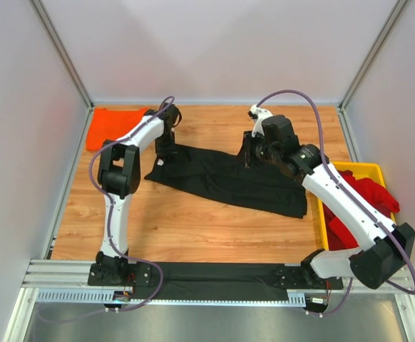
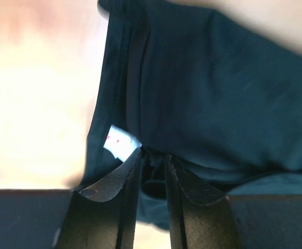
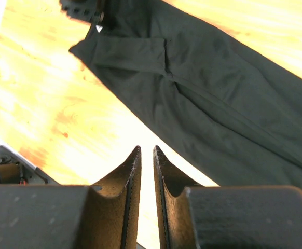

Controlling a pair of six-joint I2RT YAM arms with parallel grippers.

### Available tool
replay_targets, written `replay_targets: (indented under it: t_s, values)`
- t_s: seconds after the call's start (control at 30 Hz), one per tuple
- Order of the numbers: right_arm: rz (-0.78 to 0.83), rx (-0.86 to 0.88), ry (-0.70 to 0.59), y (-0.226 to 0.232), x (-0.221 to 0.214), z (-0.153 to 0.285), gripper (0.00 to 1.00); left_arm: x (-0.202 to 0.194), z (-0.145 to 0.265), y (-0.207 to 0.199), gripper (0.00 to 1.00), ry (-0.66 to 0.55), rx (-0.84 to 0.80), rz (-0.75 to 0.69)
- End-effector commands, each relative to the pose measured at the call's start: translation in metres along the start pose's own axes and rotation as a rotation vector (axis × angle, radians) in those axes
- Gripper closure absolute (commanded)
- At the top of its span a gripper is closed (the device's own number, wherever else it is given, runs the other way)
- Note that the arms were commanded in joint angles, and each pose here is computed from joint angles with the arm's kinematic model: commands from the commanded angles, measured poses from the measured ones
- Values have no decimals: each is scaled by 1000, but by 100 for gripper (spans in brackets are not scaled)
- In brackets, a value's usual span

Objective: Fold and stack the t-shirts

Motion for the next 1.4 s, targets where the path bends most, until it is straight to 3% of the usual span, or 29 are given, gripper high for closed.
replay_targets:
  t_s: [0.0,0.03,0.1,0.23,0.43,0.47,0.5,0.57,0.7,0.93,1.1,1.37]
  values:
    - [6,-75,-18,-14,-3,12,84,28,-8,-28,67,-14,-133,-72]
    - [5,-86,-15,-16,-3,13,84,46,4,-40,67,-44,-171,-73]
    - [-1,-125,-1,-21,-9,19,84,55,-19,-50,67,-30,-183,-86]
    - [-7,-238,-2,-40,-23,22,83,99,-13,-79,65,-135,-374,-69]
    - [-65,-419,142,-87,-63,9,83,117,44,-73,63,-208,-609,14]
    - [-77,-439,183,-93,-78,5,83,119,78,-70,62,-265,-643,4]
    - [-86,-452,198,-96,-85,2,83,117,88,-67,62,-276,-650,2]
    - [-120,-473,266,-101,-110,-8,84,106,107,-56,62,-280,-634,13]
    - [-194,-469,336,-102,-148,-22,85,74,106,-37,62,-196,-541,61]
    - [-212,-441,322,-99,-163,-22,84,28,46,-9,62,-134,-363,179]
    - [-218,-495,363,-107,-172,-30,79,32,23,-6,62,-141,-299,214]
    - [-250,-675,436,-131,-188,-43,80,52,-11,-10,64,-124,-190,236]
Point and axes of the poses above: each gripper's point midway between its finger pads, its own z axis back along the fingers, its own y axis along the line the jaws close on, x = y × z, the point moved 4 cm from there along z, back along the fingers, and after that the axes turned 11 degrees about z, right-handed, at the moved point
